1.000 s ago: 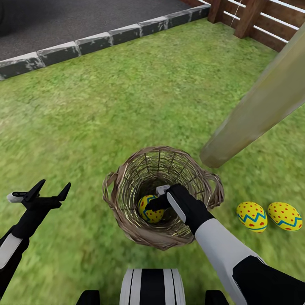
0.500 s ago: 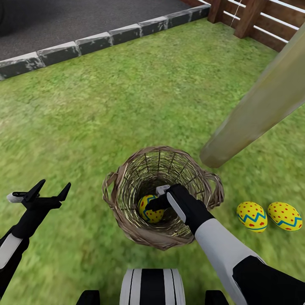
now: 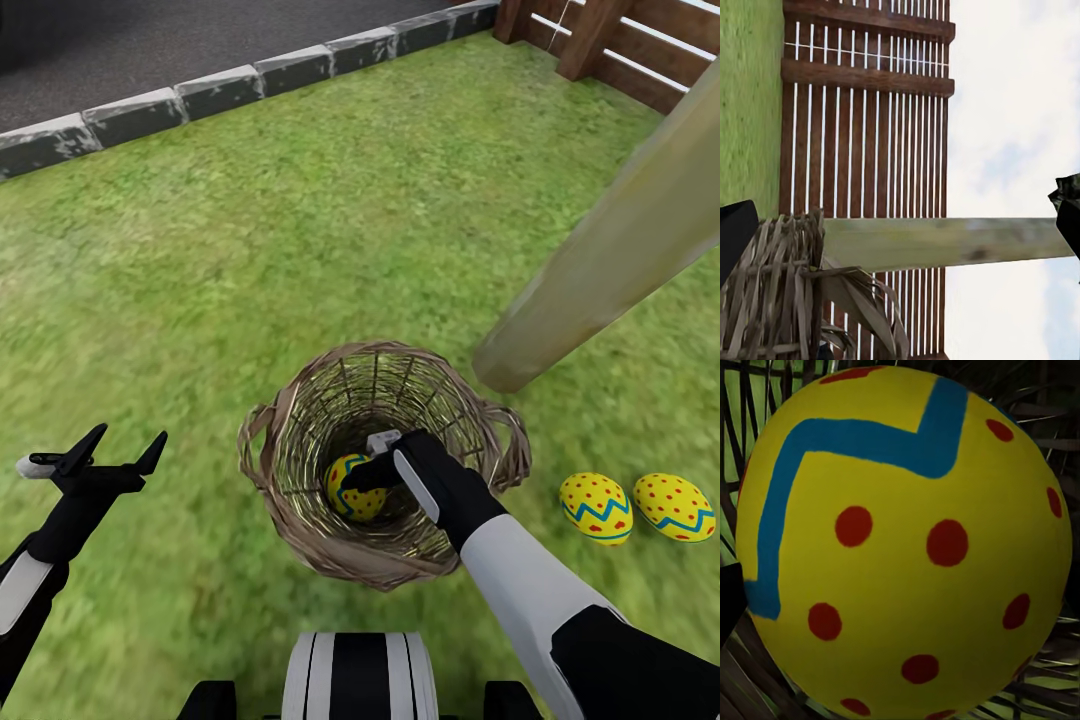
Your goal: Take the three Easter eggs out of the wicker basket on the lawn in the garden, then place them on the lawn next to a single tree (choose any tree) so that all three eggs are next to the same tree and none are left in the basket.
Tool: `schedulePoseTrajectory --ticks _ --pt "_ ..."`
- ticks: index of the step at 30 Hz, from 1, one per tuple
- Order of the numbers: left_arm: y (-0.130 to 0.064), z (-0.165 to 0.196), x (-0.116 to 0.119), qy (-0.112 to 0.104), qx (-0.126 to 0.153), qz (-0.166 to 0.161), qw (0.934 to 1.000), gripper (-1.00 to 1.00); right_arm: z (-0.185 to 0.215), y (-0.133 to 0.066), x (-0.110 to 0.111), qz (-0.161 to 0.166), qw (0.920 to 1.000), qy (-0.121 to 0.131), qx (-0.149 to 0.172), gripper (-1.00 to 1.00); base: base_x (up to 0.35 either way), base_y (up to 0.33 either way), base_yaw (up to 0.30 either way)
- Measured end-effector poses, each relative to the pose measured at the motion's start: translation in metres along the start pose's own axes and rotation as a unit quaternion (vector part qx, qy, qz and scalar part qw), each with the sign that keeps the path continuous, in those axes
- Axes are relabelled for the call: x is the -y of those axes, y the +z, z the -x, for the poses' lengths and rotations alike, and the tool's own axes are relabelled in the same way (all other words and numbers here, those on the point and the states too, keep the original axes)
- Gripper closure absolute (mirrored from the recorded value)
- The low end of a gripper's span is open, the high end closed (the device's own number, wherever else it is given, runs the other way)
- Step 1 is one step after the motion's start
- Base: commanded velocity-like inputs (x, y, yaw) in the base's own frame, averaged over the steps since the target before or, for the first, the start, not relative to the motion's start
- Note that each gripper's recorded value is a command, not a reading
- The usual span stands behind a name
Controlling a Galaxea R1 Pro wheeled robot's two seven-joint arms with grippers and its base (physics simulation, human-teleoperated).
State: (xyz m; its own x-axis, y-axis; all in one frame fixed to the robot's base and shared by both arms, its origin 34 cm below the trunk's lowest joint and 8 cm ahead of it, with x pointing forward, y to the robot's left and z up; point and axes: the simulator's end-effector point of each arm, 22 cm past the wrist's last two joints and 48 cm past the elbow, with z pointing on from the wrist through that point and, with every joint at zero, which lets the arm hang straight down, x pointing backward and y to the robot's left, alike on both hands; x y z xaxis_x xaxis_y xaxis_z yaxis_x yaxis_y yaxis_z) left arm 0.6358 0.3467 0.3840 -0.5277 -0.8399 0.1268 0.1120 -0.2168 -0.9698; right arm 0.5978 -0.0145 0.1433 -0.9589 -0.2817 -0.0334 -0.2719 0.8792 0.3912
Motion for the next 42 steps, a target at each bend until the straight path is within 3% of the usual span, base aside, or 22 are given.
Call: schedulePoseTrajectory --ticks 10,23,27,30,34,42 --pt "0.003 0.0 0.008 0.004 -0.002 -0.005 1.0 -1.0 -0.007 -0.001 0.001 -0.003 0.9999 0.004 -0.01 1.0 0.0 0.0 0.0" --pt "0.014 -0.002 0.033 0.017 -0.008 -0.016 0.9997 -1.0 0.012 -0.031 0.0 -0.022 0.9995 -0.016 0.013 1.0 0.0 0.0 0.0" --pt "0.017 -0.002 0.042 0.021 -0.009 -0.022 0.9995 -1.0 0.026 -0.047 -0.007 -0.02 0.9991 -0.022 0.03 1.0 0.0 0.0 0.0" --pt "0.019 -0.003 0.048 0.024 -0.011 -0.027 0.9993 -1.0 0.047 -0.071 -0.018 -0.015 0.9979 -0.031 0.054 1.0 0.0 0.0 0.0" --pt "0.022 -0.003 0.058 0.029 -0.013 -0.034 0.9989 -1.0 0.066 -0.094 -0.043 0.033 0.9958 -0.012 0.085 1.0 0.0 0.0 0.0" --pt "0.013 -0.005 0.052 0.022 -0.006 -0.027 0.9994 -1.0 0.046 -0.083 -0.007 0.004 0.998 -0.004 0.063 1.0 0.0 0.0 0.0"
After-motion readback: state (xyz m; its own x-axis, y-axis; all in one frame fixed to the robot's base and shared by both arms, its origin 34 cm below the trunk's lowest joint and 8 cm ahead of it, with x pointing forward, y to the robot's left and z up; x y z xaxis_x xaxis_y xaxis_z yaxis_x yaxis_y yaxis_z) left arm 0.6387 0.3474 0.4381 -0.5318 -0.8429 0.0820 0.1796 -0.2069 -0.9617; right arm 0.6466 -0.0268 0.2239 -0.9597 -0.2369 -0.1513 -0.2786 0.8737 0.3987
